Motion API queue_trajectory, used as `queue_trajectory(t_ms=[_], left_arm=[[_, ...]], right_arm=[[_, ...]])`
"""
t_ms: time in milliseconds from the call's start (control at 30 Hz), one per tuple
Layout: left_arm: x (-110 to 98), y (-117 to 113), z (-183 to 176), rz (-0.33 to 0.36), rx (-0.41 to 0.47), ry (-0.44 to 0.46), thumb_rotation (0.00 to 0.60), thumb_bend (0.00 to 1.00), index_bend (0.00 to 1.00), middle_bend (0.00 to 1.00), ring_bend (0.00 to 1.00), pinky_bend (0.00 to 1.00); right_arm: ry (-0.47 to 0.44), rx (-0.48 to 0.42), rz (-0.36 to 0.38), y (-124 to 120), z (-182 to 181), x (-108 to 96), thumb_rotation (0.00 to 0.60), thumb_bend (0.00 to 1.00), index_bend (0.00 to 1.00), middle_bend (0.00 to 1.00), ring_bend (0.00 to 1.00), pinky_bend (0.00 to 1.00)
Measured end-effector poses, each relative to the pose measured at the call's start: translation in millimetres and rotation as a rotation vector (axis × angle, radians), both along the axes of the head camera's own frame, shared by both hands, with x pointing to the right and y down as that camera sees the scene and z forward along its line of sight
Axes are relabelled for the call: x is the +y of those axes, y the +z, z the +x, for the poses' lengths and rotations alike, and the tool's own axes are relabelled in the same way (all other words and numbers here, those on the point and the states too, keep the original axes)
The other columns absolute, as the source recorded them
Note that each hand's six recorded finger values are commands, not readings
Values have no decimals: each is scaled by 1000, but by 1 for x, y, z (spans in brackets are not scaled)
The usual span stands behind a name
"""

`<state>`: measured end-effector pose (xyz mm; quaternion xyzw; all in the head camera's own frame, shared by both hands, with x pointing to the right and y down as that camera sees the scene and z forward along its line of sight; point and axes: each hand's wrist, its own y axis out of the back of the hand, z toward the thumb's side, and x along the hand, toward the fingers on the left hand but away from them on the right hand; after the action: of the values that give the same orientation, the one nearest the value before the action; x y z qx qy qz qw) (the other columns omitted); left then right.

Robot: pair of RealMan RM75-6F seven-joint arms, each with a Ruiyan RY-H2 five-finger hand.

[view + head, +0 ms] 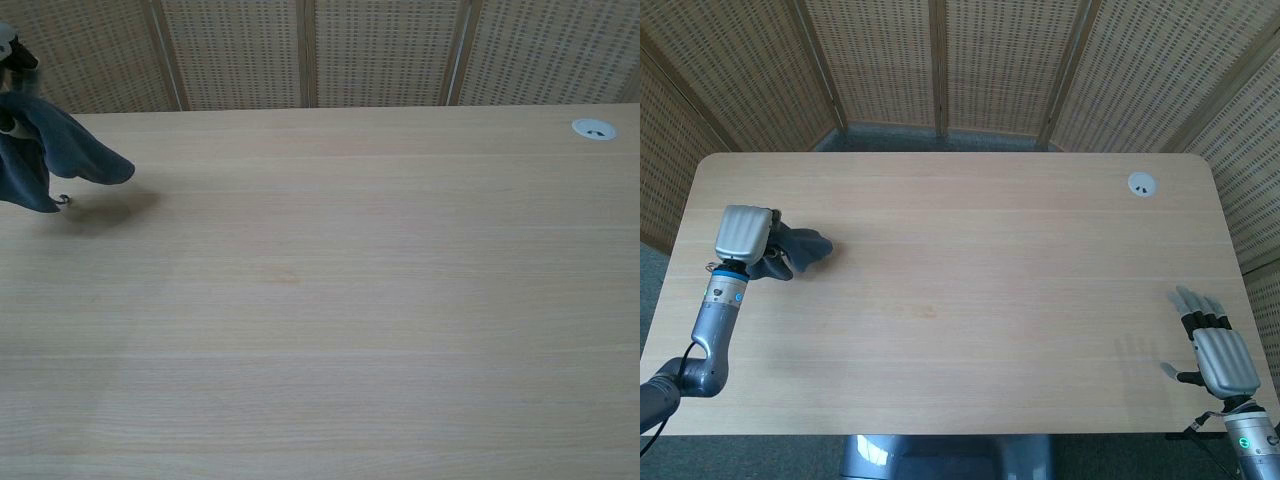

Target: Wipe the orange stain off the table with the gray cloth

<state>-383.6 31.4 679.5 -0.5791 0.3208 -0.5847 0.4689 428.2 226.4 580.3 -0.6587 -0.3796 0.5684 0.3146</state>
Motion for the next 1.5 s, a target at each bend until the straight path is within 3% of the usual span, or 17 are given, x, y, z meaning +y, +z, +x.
queue_trajectory(t_ms=[133,200,267,333,600,833,867,933,1000,1033,1100,1167,1267,1367,1500], left_arm=[[-1,4,10,-12,35,2,600,170,389,268,316,639],[-1,5,13,-23,51,2,600,145,224,78,124,472],[0,4,16,-40,73,-4,600,124,73,1,13,346],[0,3,16,-50,84,-6,600,104,7,0,0,290],[4,-20,15,-51,131,-3,600,1,0,0,0,93],[11,-43,8,-51,192,-8,600,0,0,0,0,35],[11,-45,9,-43,204,-2,586,0,0,0,0,22],[10,-45,11,-47,208,6,503,0,0,0,0,3],[9,-41,13,-91,199,6,427,0,19,0,0,0],[9,-38,13,-122,190,3,438,0,25,0,0,0],[9,-28,12,-217,152,-9,534,0,15,0,0,0],[10,-17,11,-328,107,-28,594,0,4,0,0,0],[11,-8,12,-457,57,-65,600,0,0,0,0,0],[7,-9,16,-527,3,-101,600,0,0,0,0,0],[-2,-16,27,-566,-64,-123,600,0,0,0,0,0]], right_arm=[[3,1,-2,0,1,0,600,0,0,0,0,0],[4,1,-1,0,1,0,600,0,0,0,0,0],[5,1,0,0,1,-1,600,0,0,0,0,0],[6,1,-1,0,1,-1,600,0,0,0,0,0],[5,-1,4,-2,1,-1,600,0,0,0,0,0],[2,2,4,-2,0,-1,600,0,0,0,0,0],[-1,3,3,-1,0,0,600,0,0,0,0,0],[-6,6,1,-1,-2,0,600,0,0,0,0,0],[-12,7,-1,0,-3,1,600,0,0,0,0,0],[-14,8,-2,0,-4,1,600,0,0,0,0,0],[-19,10,-2,1,-6,1,600,0,0,0,0,0],[-18,12,-4,2,-5,2,600,0,0,0,0,0],[-12,18,-6,3,-4,2,600,0,0,0,0,0],[-9,21,-9,4,-3,1,600,0,0,0,0,0],[-11,20,-8,4,-3,1,600,0,0,0,0,0]])
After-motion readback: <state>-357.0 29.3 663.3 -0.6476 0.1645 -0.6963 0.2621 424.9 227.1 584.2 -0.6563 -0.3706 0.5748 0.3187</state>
